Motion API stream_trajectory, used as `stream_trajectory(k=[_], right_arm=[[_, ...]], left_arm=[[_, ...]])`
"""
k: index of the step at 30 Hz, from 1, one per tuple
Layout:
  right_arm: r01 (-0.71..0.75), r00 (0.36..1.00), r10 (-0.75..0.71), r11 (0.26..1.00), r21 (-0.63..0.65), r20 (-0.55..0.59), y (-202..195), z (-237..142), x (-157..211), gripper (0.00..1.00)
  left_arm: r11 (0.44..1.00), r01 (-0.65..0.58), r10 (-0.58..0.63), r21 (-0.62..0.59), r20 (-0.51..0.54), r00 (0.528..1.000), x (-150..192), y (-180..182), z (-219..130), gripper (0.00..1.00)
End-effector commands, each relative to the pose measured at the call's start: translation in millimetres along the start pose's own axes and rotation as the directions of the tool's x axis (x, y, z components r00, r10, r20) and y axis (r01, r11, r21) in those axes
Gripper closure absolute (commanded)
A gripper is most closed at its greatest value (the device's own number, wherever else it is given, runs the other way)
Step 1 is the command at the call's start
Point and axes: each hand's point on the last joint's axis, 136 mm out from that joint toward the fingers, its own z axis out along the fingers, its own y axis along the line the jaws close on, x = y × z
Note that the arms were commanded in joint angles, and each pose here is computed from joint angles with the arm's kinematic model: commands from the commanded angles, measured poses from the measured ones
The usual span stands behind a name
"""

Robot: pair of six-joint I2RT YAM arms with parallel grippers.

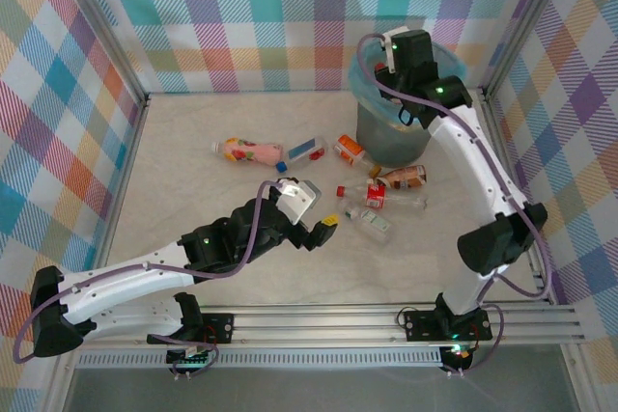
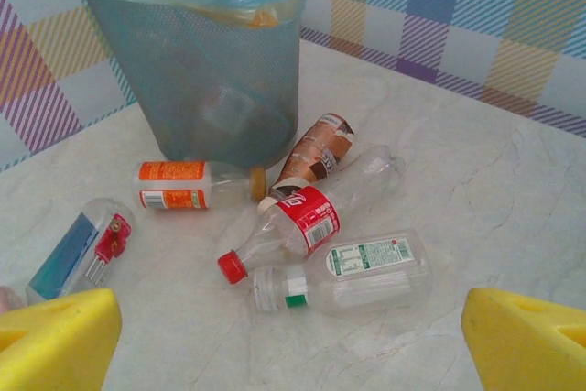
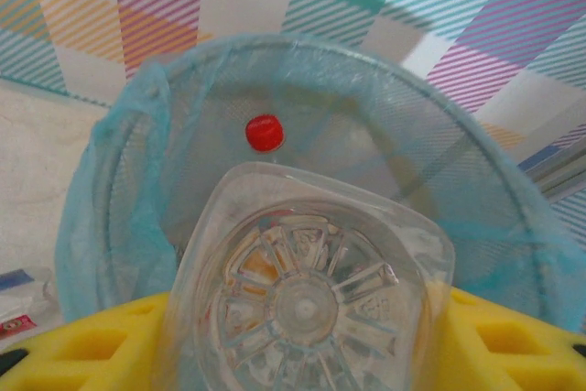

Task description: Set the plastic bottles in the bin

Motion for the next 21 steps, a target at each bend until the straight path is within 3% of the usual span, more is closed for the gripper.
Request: stream_trajectory(k=[1, 10, 18, 21], right_arm=[[-0.049, 0.998, 0.048, 0.999, -0.021, -0.029, -1, 9, 3, 0.45], [-0.205, 0.968, 0.176, 0.966, -0.160, -0.176, 25, 65, 37, 0.42], [-0.272, 0.930, 0.216, 0.948, -0.164, -0.297, 35, 108, 74, 0.37], [-0.284, 0.919, 0.228, 0.948, -0.141, -0.322, 32, 116, 84, 0.30]], left_arm=[[0.997, 0.061, -0.059, -0.046, 0.038, 0.998, -12, 14, -10, 0.05], [0.995, 0.078, -0.077, -0.069, 0.016, 0.997, -1, 22, -14, 0.04], [0.994, 0.077, -0.077, -0.081, 0.002, 0.997, 4, 27, -16, 0.04], [0.993, 0.079, -0.079, -0.086, 0.000, 0.997, 5, 29, -16, 0.04]])
